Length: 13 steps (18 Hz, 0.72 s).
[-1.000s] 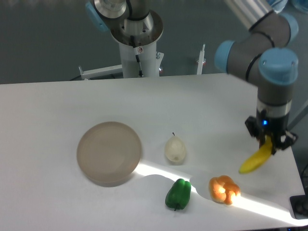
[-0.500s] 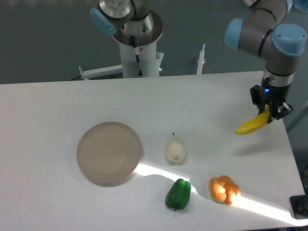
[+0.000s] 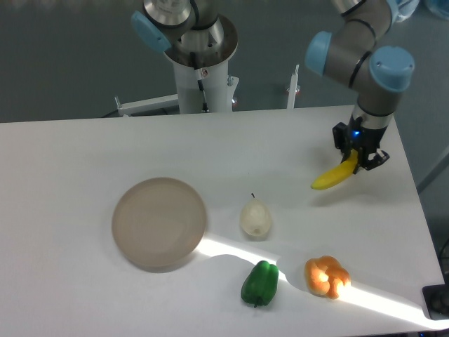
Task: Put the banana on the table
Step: 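Carry the banana toward the pear and lower it onto the table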
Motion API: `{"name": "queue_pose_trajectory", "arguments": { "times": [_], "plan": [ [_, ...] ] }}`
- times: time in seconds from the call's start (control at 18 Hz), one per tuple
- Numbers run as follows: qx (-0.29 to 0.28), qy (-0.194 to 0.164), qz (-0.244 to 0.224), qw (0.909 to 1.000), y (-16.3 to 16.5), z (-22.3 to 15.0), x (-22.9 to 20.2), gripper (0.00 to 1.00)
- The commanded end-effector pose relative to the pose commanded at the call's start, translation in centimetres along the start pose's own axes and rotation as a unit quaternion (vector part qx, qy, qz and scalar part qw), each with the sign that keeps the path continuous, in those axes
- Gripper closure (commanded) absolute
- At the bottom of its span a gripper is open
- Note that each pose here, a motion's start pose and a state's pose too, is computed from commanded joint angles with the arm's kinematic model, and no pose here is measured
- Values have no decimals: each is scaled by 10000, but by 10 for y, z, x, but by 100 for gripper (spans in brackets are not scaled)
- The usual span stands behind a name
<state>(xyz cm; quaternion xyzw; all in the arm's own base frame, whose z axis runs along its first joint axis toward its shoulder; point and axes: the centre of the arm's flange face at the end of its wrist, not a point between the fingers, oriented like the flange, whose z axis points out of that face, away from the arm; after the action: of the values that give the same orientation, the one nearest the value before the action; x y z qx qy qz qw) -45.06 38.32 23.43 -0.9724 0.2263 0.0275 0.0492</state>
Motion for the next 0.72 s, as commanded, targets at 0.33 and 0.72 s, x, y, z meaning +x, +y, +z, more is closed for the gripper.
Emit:
{"name": "queue_pose_trajectory", "arguments": {
  "times": [0.33,0.72],
  "plan": [
    [-11,59,-5,10000,-6,17,3,75],
    [-33,152,171,9997,-7,29,8,75]
  ]
}}
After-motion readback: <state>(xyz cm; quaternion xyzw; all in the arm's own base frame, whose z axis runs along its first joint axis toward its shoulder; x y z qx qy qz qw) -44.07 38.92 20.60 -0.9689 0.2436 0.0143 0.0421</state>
